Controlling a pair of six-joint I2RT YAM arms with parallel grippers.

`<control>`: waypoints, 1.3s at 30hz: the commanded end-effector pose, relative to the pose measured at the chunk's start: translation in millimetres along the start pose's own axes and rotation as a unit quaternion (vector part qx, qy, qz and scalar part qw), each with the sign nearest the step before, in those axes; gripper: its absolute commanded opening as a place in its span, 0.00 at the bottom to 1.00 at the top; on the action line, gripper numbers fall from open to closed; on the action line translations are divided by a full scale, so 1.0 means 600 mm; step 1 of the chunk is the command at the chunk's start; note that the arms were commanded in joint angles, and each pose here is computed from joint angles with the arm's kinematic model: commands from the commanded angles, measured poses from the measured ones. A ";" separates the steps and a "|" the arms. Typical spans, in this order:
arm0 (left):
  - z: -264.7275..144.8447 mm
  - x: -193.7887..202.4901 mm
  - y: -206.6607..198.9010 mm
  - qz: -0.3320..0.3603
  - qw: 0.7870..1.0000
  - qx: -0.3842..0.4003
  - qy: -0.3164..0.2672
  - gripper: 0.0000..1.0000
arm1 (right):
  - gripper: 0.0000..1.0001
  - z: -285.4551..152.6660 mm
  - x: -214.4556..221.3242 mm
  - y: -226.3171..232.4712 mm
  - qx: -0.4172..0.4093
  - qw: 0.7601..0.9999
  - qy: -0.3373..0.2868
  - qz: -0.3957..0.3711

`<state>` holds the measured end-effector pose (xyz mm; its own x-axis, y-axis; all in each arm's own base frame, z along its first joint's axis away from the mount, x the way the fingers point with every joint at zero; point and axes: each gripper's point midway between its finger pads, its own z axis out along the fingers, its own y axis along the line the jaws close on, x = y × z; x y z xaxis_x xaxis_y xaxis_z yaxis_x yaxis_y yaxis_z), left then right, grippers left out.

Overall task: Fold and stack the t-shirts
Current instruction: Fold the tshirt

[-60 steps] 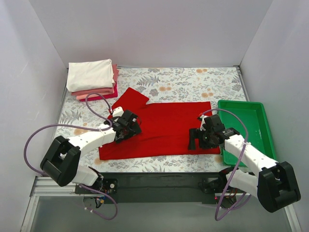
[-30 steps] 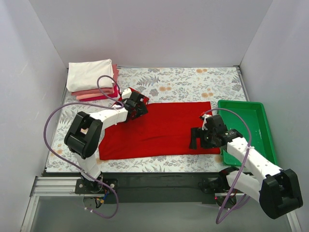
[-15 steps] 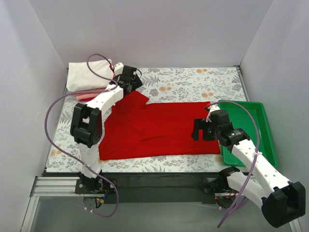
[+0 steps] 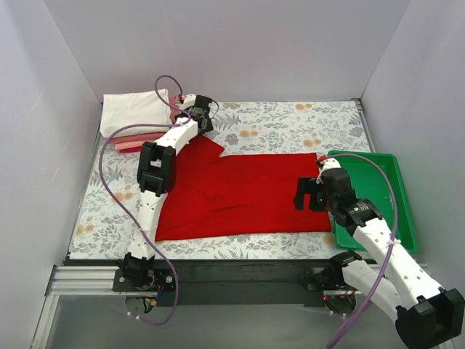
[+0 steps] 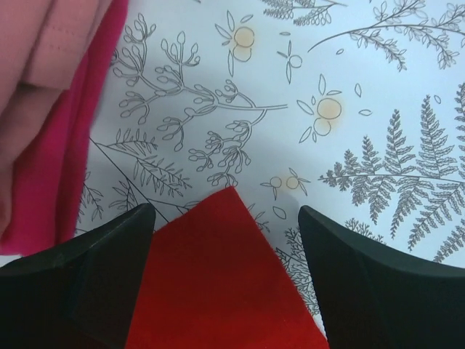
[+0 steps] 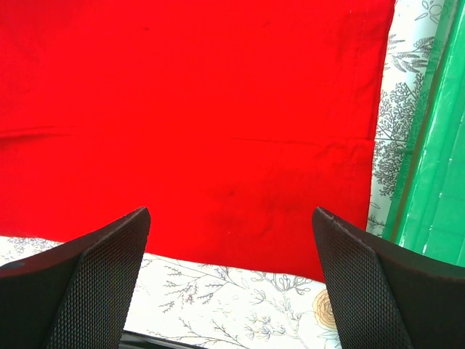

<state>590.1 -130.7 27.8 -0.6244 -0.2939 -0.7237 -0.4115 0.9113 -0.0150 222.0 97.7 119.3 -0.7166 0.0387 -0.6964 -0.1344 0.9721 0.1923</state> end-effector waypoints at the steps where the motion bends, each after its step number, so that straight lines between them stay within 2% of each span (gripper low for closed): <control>1: -0.008 -0.049 0.012 0.001 1.000 -0.009 -0.024 0.76 | 0.98 0.003 0.006 -0.006 0.007 1.000 0.002 0.007; 6: 0.008 -0.029 0.014 0.007 1.000 0.004 -0.002 0.62 | 0.98 0.004 0.007 -0.008 0.010 1.000 0.006 0.006; 15: -0.006 0.009 0.003 0.060 0.996 0.057 0.036 0.61 | 0.98 0.007 0.007 -0.009 0.012 1.000 0.010 0.000; 17: -0.003 0.024 0.008 0.076 0.995 0.053 0.045 0.51 | 0.98 0.008 0.010 -0.010 0.013 1.000 0.012 -0.001; 18: -0.003 0.025 0.007 0.078 0.994 0.054 0.045 0.51 | 0.98 0.008 0.010 -0.010 0.013 1.000 0.012 -0.001; 19: -0.003 0.028 0.010 0.079 0.994 0.051 0.049 0.45 | 0.98 0.008 0.010 -0.010 0.014 1.000 0.011 -0.003; 22: -0.003 0.050 0.016 0.088 0.993 0.047 0.063 0.36 | 0.98 0.006 0.008 -0.011 0.015 1.000 0.009 -0.002; 25: 0.004 0.063 0.030 0.100 0.992 0.026 0.071 0.20 | 0.98 0.006 0.008 -0.010 0.012 1.000 0.008 -0.001; 27: 0.008 0.066 0.040 0.103 0.992 0.008 0.071 0.00 | 0.98 0.005 0.008 -0.009 0.012 1.000 0.006 0.001; 32: 0.001 0.050 0.058 0.101 0.993 -0.016 0.051 0.00 | 0.98 0.002 0.004 -0.018 0.029 0.999 -0.005 0.020; 39: -0.020 -0.019 0.073 0.065 0.997 -0.031 -0.010 0.00 | 0.98 0.006 -0.035 -0.011 0.035 0.999 -0.016 0.018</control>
<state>581.1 -112.3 24.5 -0.6662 -0.1687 -0.7264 -0.3280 0.9411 0.0822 223.2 89.9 109.7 -0.7355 0.0609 -0.6748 -0.0755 0.9824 0.1709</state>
